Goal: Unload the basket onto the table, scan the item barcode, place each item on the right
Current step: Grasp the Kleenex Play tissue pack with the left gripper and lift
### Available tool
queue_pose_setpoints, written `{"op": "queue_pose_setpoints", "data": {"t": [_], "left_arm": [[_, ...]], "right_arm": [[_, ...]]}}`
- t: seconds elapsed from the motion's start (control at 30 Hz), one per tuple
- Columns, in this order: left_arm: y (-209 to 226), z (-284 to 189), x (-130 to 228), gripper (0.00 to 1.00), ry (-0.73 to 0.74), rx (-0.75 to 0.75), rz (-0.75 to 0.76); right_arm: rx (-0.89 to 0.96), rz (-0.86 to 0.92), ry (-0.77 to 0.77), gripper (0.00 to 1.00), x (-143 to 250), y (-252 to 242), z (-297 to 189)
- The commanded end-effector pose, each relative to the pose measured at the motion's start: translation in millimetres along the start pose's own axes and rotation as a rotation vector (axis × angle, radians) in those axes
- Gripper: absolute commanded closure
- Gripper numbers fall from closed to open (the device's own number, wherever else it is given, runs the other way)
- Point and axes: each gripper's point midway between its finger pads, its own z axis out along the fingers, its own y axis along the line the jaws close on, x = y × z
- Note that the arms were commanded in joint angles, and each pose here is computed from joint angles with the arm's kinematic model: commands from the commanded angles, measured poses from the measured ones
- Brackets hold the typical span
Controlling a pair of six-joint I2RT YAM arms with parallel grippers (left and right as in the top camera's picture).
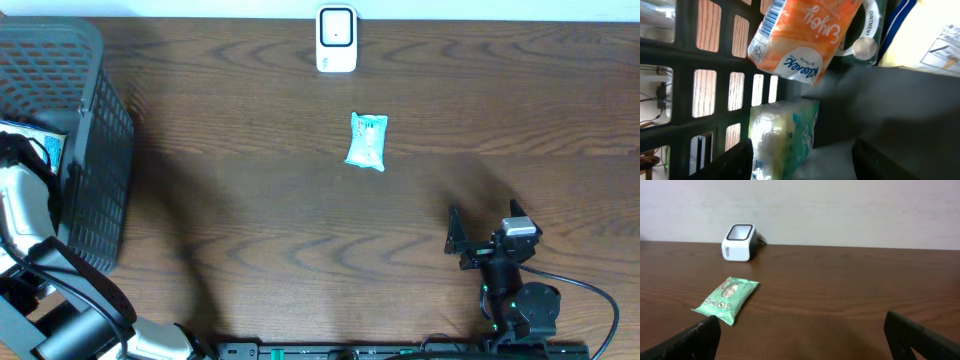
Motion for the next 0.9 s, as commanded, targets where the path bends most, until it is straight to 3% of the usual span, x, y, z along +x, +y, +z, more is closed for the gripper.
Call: {"op": "queue_pose_setpoints", "data": {"t": [0.0,0.53,0.57,0.7,0.77,0.87], "left_arm": [[4.3,9.5,2.2,0.37,-0.009,-0.029,0.0],[3.3,20.1,8.1,0.38,-0.012,-0.025,-0.002],[3.1,20.1,7.9,0.42,-0.012,-0.025,-0.002],[2.9,20.1,7.9,0.76,-0.012,-0.024,-0.003],[3.0,20.1,8.7,0.89,-0.008,-0.024,-0.002],[2.6,20.1,10.1,0.93,0.0,-0.021,-0.001]], "right_arm": [[-0.014,0.006,0.001,0.01,0.6,3.1,-0.1],[-0.014,0.006,0.001,0.01,0.6,3.1,-0.1],[-0.014,0.006,0.001,0.01,0.6,3.1,-0.1],[-0.014,0.006,0.001,0.01,0.6,3.1,-0.1],[-0.014,0.006,0.001,0.01,0.6,3.1,-0.1],[-0.014,0.006,0.001,0.01,0.6,3.1,-0.1]]}}
